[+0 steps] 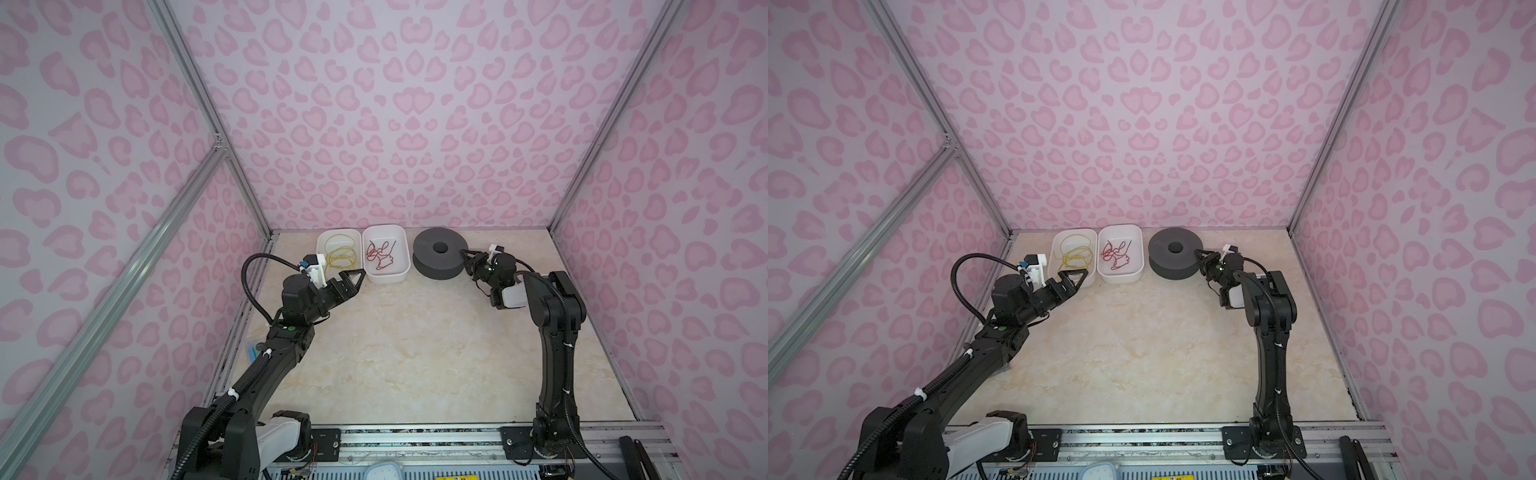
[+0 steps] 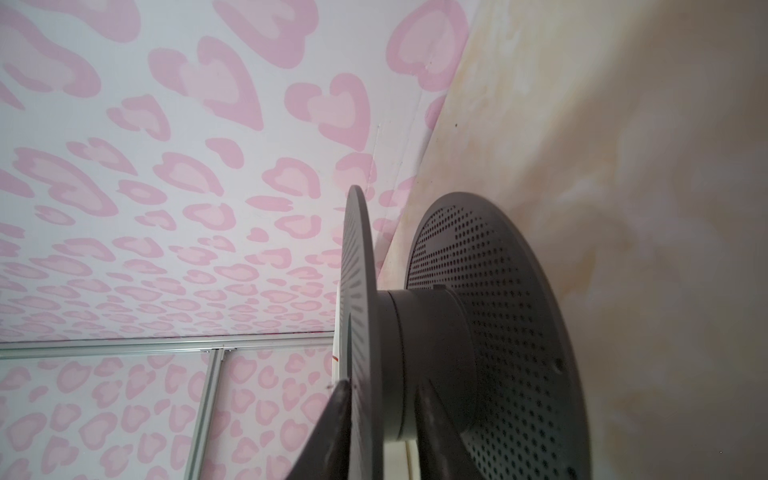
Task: Wrap the cables
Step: 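Reach the right gripper to the grey spool while the left gripper rises, then grasp the grey spool rim with the right gripper and drag it nearer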
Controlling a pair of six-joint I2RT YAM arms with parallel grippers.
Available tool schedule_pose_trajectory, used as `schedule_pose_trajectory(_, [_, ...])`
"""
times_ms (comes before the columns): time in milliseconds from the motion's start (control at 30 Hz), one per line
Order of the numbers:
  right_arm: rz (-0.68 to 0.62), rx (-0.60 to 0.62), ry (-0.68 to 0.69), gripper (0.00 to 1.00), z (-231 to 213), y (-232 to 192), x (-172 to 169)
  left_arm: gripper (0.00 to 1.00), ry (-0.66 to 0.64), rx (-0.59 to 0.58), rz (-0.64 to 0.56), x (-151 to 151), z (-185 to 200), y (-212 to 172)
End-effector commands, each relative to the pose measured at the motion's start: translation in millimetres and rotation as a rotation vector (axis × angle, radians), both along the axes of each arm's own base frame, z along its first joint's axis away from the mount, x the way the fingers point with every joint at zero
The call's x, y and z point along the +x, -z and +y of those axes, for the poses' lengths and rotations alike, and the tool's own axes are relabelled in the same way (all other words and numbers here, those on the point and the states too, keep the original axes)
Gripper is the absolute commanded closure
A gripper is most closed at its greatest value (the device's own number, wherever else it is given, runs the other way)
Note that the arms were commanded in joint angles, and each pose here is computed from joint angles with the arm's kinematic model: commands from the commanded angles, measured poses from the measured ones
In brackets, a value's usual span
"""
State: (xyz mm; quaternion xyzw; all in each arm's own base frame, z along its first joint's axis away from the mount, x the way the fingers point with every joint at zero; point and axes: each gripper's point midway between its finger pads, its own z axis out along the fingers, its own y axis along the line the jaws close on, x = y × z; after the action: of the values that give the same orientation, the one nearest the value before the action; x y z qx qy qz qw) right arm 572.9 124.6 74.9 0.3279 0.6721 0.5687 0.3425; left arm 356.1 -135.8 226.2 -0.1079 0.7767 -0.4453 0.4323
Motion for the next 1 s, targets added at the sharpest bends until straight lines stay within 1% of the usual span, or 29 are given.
schedule_pose_trajectory(0, [-0.059,0.049,-0.009,0.79,1.8,-15.4,1.5,0.00,0.008,0.005,-0.032,0.8,-1.2,-9.5])
schedule_pose_trajectory(133, [-0.073,0.044,-0.004,0.83,-0.9,-21.4,-1.2,0.00,0.007,0.005,-0.039,-1.6,-0.5,-13.0])
schedule_pose_trajectory(367, [-0.086,0.089,0.012,0.99,-8.4,-28.0,-7.1,0.00,-0.002,0.016,-0.052,-8.5,2.1,-18.6])
schedule_pose_trajectory(400, [-0.087,0.089,0.012,1.00,-9.2,-29.7,-8.3,0.00,-0.003,0.016,-0.053,-9.7,2.5,-19.8])
schedule_pose_trajectory(500, [-0.090,0.097,0.018,1.00,-14.9,-32.3,-14.3,0.00,-0.010,0.024,-0.056,-13.2,4.5,-21.0])
schedule_pose_trajectory(567, [-0.107,0.100,0.025,1.00,-20.9,-43.7,-19.8,0.00,-0.017,0.030,-0.058,-15.3,6.0,-22.3])
schedule_pose_trajectory(633, [-0.105,0.106,0.030,1.00,-26.5,-46.2,-27.2,0.00,-0.024,0.025,-0.054,-17.9,7.2,-23.2])
schedule_pose_trajectory(733, [-0.112,0.128,0.033,1.00,-32.4,-52.1,-43.8,0.00,-0.025,0.001,-0.067,-24.2,7.7,-30.4])
schedule_pose_trajectory(833, [-0.131,0.158,0.015,1.00,-32.8,-58.8,-62.6,0.00,-0.036,0.014,-0.074,-28.3,10.1,-34.6])
schedule_pose_trajectory(967, [-0.121,0.188,-0.008,1.00,-30.1,-54.4,-90.7,0.01,-0.045,0.015,-0.079,-32.4,12.3,-34.9])
